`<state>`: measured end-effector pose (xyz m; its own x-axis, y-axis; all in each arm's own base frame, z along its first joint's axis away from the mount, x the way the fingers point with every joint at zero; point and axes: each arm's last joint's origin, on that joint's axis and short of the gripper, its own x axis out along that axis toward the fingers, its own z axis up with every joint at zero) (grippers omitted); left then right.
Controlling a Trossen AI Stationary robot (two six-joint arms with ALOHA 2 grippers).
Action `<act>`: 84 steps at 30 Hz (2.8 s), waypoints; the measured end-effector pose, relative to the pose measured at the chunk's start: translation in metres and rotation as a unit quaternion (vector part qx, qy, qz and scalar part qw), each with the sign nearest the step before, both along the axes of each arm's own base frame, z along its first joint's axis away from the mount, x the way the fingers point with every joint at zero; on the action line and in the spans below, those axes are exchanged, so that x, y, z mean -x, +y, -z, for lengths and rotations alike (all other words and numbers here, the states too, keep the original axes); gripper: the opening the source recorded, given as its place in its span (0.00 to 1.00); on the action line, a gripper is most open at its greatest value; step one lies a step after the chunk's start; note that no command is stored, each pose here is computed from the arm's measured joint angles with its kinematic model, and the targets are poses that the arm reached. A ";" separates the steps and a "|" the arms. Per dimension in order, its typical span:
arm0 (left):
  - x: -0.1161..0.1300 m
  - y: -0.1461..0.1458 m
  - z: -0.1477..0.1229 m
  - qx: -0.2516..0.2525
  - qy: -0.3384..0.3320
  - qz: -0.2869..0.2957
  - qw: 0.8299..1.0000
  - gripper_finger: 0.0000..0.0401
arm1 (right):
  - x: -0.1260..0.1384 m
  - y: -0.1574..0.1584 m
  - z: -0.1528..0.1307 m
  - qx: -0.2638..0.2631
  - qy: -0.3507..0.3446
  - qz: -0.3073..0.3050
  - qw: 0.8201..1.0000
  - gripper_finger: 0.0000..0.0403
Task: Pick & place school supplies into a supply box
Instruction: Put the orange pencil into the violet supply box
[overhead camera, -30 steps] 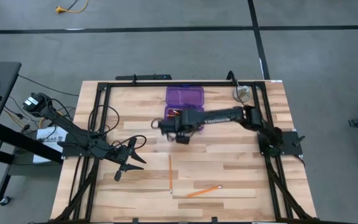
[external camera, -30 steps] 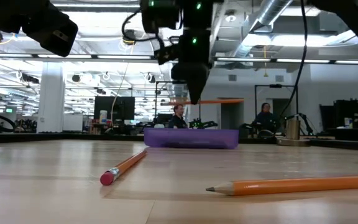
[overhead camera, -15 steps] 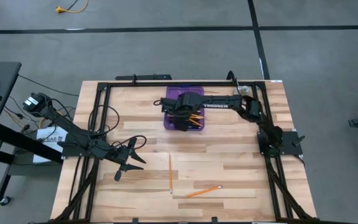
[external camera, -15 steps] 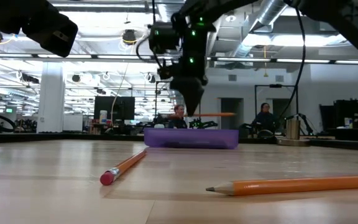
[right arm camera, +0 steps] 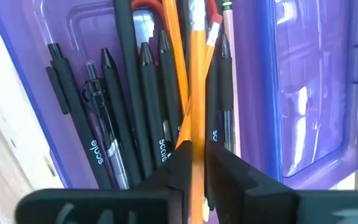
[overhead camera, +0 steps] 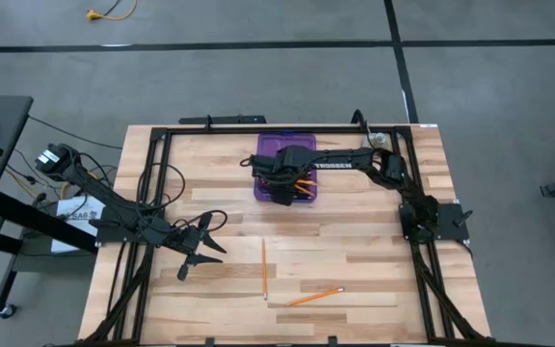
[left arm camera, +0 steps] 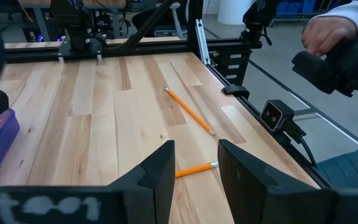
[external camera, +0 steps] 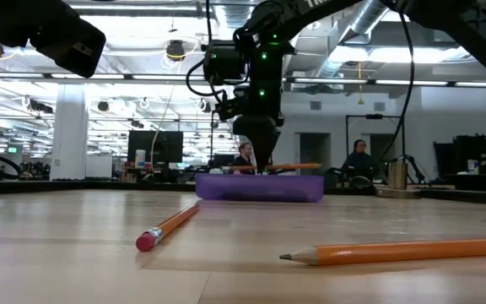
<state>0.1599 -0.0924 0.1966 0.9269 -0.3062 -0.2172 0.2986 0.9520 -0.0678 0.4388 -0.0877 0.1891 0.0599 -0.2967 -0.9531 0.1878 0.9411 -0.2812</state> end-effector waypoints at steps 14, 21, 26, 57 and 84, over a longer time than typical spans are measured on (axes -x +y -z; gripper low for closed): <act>0.000 0.000 0.000 0.000 0.000 0.000 1.000 0.27 | 0.003 0.004 -0.009 -0.001 -0.008 0.015 1.000 0.20; 0.000 0.000 -0.001 0.002 -0.004 -0.005 1.000 0.27 | 0.019 0.024 -0.058 0.005 -0.033 -0.023 0.999 0.20; -0.001 0.000 -0.004 0.009 -0.017 -0.008 1.000 0.27 | 0.038 0.044 -0.095 -0.021 -0.057 -0.090 0.994 0.20; -0.002 0.002 -0.010 0.024 -0.050 -0.059 0.997 0.27 | 0.140 0.288 0.003 -0.106 -0.113 -0.159 0.975 0.20; -0.002 0.002 -0.009 0.032 -0.043 -0.062 0.997 0.27 | 0.136 0.314 0.018 -0.161 -0.062 -0.176 0.969 0.20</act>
